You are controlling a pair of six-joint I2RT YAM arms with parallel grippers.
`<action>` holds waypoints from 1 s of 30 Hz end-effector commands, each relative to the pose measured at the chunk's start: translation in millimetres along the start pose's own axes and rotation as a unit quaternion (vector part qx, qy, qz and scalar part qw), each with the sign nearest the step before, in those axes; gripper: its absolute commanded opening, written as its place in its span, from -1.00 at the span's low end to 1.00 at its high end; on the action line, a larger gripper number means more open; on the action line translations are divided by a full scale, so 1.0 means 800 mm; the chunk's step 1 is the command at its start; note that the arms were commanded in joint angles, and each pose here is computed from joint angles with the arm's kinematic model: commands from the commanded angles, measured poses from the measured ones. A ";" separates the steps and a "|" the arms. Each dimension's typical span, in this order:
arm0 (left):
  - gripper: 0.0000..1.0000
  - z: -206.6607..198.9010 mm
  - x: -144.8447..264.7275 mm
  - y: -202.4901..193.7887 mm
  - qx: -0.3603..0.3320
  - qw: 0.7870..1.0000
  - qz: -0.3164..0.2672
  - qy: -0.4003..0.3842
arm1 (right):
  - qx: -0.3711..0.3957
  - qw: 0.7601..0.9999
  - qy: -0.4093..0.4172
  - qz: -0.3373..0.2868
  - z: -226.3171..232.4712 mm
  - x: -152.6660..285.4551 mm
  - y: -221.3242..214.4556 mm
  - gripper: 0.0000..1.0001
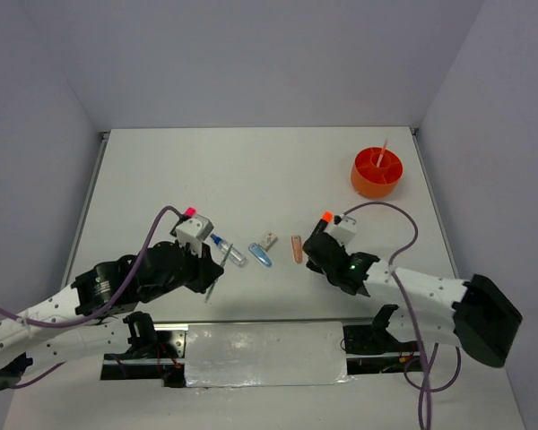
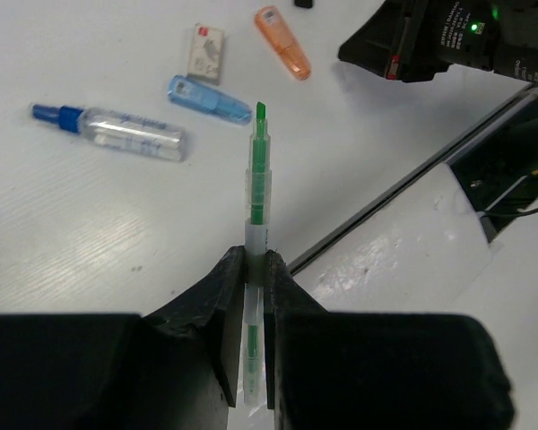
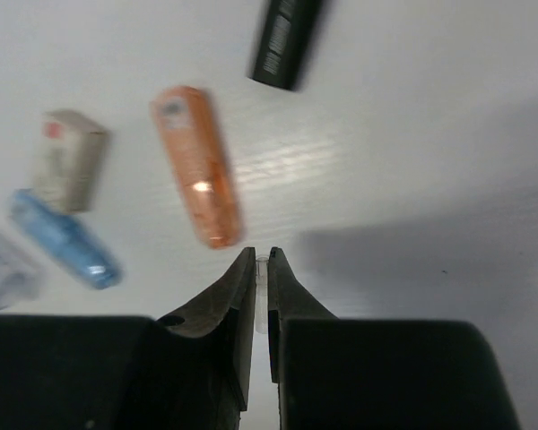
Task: Sort the stationery into containers
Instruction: Pick up the pen cap from the center of the board, then close the pen cap on the pen.
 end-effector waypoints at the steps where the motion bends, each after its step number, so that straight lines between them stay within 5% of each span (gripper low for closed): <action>1: -1.00 -0.028 -0.013 0.005 0.019 0.997 -0.016 -0.074 | -0.037 0.987 0.112 -0.112 0.025 0.040 0.055 -1.00; 14: -1.00 -0.122 -0.074 0.000 0.054 0.952 -0.024 -0.300 | -0.138 0.894 0.293 -0.311 0.017 0.178 0.158 -1.00; 30: -1.00 -0.126 -0.079 0.015 0.080 0.954 -0.061 -0.282 | -0.101 0.779 0.489 -0.379 0.050 0.259 0.172 -1.00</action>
Point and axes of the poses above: each gripper's point midway between its finger pads, its own x axis back along the fingers, its own z axis along the line the jaws close on, y = z × x, the point moved 7 cm from there along x, back along the fingers, and after that the axes turned 15 degrees about x, right-handed, at the moved point
